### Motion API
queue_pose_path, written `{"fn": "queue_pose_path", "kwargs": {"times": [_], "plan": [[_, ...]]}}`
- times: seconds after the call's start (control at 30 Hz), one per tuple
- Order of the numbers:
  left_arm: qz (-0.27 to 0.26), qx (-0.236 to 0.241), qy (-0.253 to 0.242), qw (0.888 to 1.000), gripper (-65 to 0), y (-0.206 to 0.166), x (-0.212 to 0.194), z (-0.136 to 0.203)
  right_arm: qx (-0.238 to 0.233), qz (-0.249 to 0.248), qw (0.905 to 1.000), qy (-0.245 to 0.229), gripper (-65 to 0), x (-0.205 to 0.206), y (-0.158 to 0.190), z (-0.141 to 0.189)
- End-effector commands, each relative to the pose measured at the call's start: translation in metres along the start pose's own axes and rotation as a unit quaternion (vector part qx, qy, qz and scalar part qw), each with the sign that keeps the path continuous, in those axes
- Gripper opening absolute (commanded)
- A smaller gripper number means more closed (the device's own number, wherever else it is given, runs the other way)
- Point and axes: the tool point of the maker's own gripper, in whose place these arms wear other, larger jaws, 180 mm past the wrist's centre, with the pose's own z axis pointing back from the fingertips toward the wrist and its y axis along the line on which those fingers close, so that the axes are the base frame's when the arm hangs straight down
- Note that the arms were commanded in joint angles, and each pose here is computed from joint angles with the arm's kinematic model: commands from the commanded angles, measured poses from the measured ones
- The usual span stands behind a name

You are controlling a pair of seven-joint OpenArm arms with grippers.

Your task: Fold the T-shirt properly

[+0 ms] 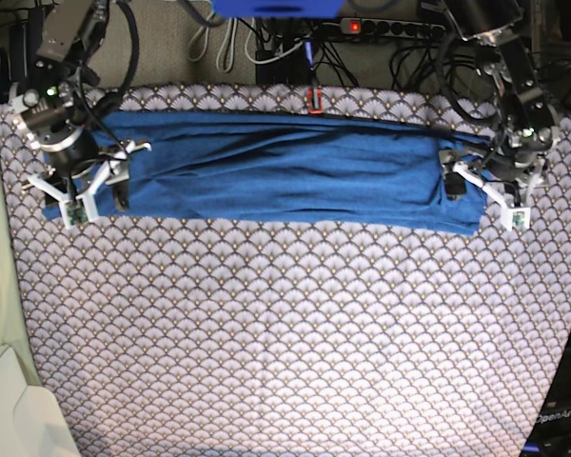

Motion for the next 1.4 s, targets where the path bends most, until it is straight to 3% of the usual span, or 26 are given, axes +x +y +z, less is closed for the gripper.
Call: {"fn": "queue_pose_path", "kwargs": {"times": [0.0,0.43,0.63,1.17,1.37], "plan": [[-0.003,0.003,-0.010,1.000,0.0,0.004,0.007,0.002,-0.003,0.002,0.9997,-0.026,-31.8,0.014,-0.003,0.002],[0.021,-0.014,0.041,0.999,0.0,-0.001,-0.022,-0.021,-0.006,0.003,0.9996,-0.026,-31.8,0.014,-0.005,0.002],[-0.028,-0.070,0.047,0.996,0.0,-0.019,-0.028,-0.024,-0.007,0.003,0.9997,-0.024,-31.8,0.013,-0.006,0.002],[-0.036,-0.076,0.052,0.995,-0.6,-0.022,-0.032,-0.023,-0.007,0.003,0.9997,-0.024,-31.8,0.013,-0.006,0.002],[-0.035,-0.073,0.051,0.995,-52.2,-0.020,-0.031,-0.023,-0.007,0.003,0.9997,-0.024,-31.8,0.012,-0.006,0.002]]}}
